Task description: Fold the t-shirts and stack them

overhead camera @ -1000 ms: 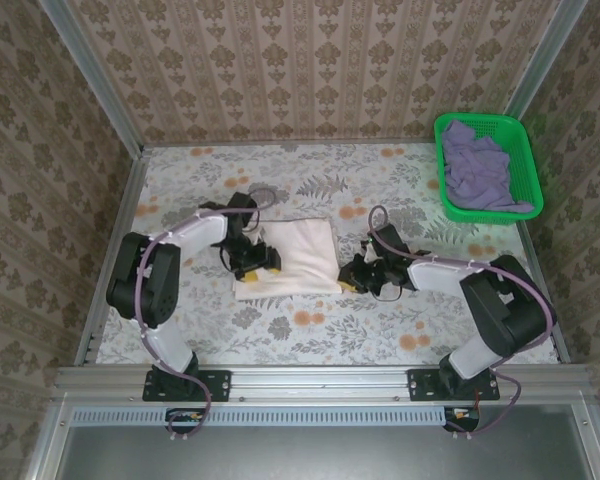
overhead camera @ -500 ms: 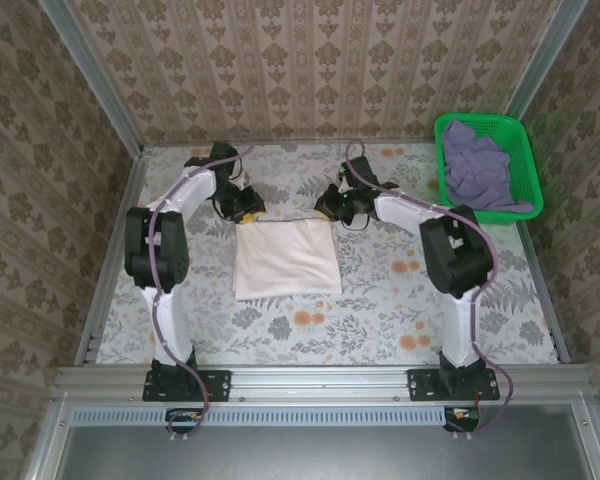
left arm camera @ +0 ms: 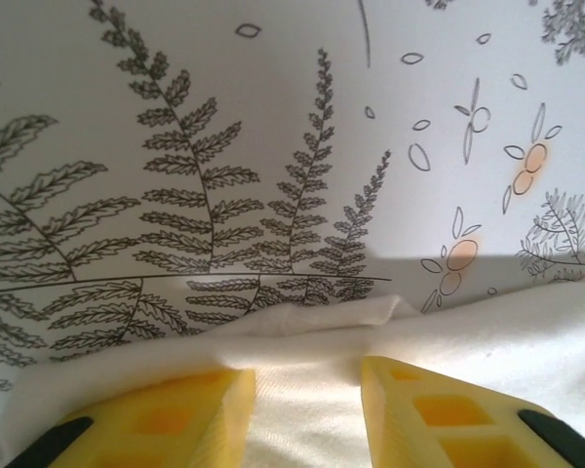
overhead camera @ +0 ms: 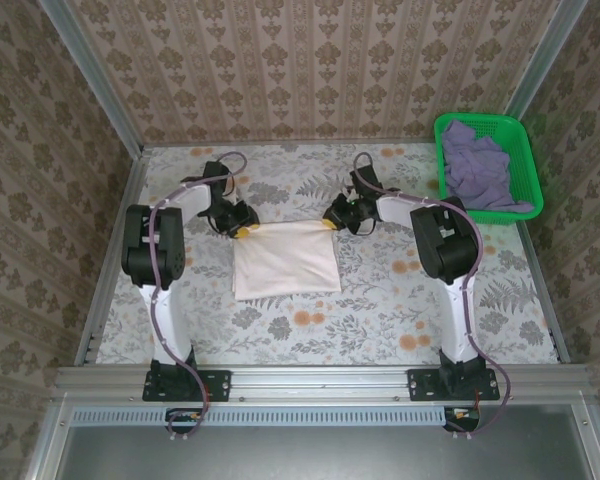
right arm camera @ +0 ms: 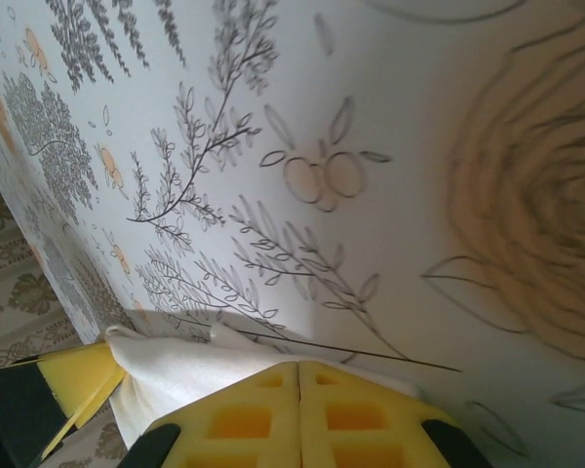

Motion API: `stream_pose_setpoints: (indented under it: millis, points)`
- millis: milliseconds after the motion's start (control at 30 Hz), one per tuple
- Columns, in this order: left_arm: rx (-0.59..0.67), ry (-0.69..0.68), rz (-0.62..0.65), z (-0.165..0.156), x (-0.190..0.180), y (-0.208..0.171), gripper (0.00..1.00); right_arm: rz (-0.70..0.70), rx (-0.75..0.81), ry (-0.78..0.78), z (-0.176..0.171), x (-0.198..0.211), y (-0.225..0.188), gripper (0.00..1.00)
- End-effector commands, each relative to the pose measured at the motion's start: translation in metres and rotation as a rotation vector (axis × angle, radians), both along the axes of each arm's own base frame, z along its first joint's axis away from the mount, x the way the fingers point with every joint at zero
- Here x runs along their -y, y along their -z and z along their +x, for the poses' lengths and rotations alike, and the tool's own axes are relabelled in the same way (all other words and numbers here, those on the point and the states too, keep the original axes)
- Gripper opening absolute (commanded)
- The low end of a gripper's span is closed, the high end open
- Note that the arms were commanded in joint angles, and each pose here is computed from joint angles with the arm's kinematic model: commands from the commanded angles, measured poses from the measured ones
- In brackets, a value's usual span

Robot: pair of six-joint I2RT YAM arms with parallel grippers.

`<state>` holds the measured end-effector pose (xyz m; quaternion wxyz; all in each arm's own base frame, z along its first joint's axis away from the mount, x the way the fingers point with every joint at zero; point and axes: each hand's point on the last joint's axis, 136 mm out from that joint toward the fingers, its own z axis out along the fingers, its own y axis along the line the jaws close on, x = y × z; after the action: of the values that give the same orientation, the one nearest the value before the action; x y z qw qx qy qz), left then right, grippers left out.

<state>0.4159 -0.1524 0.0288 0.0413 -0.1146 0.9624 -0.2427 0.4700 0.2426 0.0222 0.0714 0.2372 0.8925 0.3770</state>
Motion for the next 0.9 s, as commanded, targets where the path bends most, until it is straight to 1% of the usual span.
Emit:
stream_pose_setpoints:
  millis: [0, 33, 67, 133, 167, 233, 267, 300, 333, 400, 467, 500, 567, 667, 767, 867]
  points:
    - [-0.088, -0.065, 0.11, -0.016, -0.035, 0.025, 0.45, -0.062, -0.086, 0.044, -0.021, 0.023, 0.02, 0.11]
    - [-0.065, -0.063, 0.1, -0.01, -0.033, 0.015, 0.49, -0.056, -0.059, 0.044, -0.018, 0.023, 0.012, 0.13]
    - [-0.04, -0.06, 0.083, -0.005, -0.03, 0.004, 0.55, -0.05, -0.035, 0.043, -0.017, 0.022, 0.003, 0.16]
    - [0.011, -0.055, 0.055, 0.004, -0.026, -0.021, 0.7, -0.038, 0.012, 0.038, -0.014, 0.021, -0.015, 0.22]
    - [0.043, -0.053, 0.039, 0.008, -0.024, -0.035, 0.76, -0.031, 0.038, 0.032, -0.013, 0.02, -0.026, 0.25]
    - [0.102, -0.057, 0.006, 0.014, -0.023, -0.063, 0.85, -0.031, 0.085, 0.023, -0.015, 0.021, -0.044, 0.33]
    - [0.13, -0.058, -0.009, 0.014, -0.024, -0.076, 0.88, -0.039, 0.113, 0.016, -0.019, 0.021, -0.054, 0.37]
    - [0.147, -0.059, -0.021, 0.014, -0.027, -0.085, 0.89, -0.045, 0.127, 0.009, -0.022, 0.022, -0.058, 0.4]
    - [0.161, -0.061, -0.026, 0.012, -0.031, -0.094, 0.9, -0.055, 0.145, -0.001, -0.028, 0.023, -0.065, 0.43]
    - [0.168, -0.07, -0.026, 0.003, -0.042, -0.101, 0.91, -0.068, 0.156, -0.019, -0.04, 0.025, -0.07, 0.47]
    - [0.151, -0.08, -0.021, -0.01, -0.054, -0.096, 0.91, -0.069, 0.168, -0.028, -0.052, 0.027, -0.074, 0.5]
    - [0.127, -0.082, -0.019, -0.019, -0.059, -0.088, 0.9, -0.07, 0.169, -0.031, -0.057, 0.028, -0.075, 0.5]
    - [0.079, -0.082, -0.025, -0.035, -0.063, -0.076, 0.85, -0.079, 0.177, -0.032, -0.068, 0.032, -0.078, 0.51]
    - [0.046, -0.049, -0.039, -0.053, -0.055, -0.06, 0.82, -0.096, 0.197, -0.031, -0.083, 0.04, -0.084, 0.52]
    - [0.014, -0.021, -0.021, -0.063, -0.051, -0.036, 0.77, -0.126, 0.227, -0.033, -0.095, 0.049, -0.094, 0.52]
    - [-0.04, 0.01, 0.022, -0.067, -0.05, -0.01, 0.68, -0.158, 0.242, -0.038, -0.106, 0.059, -0.103, 0.52]
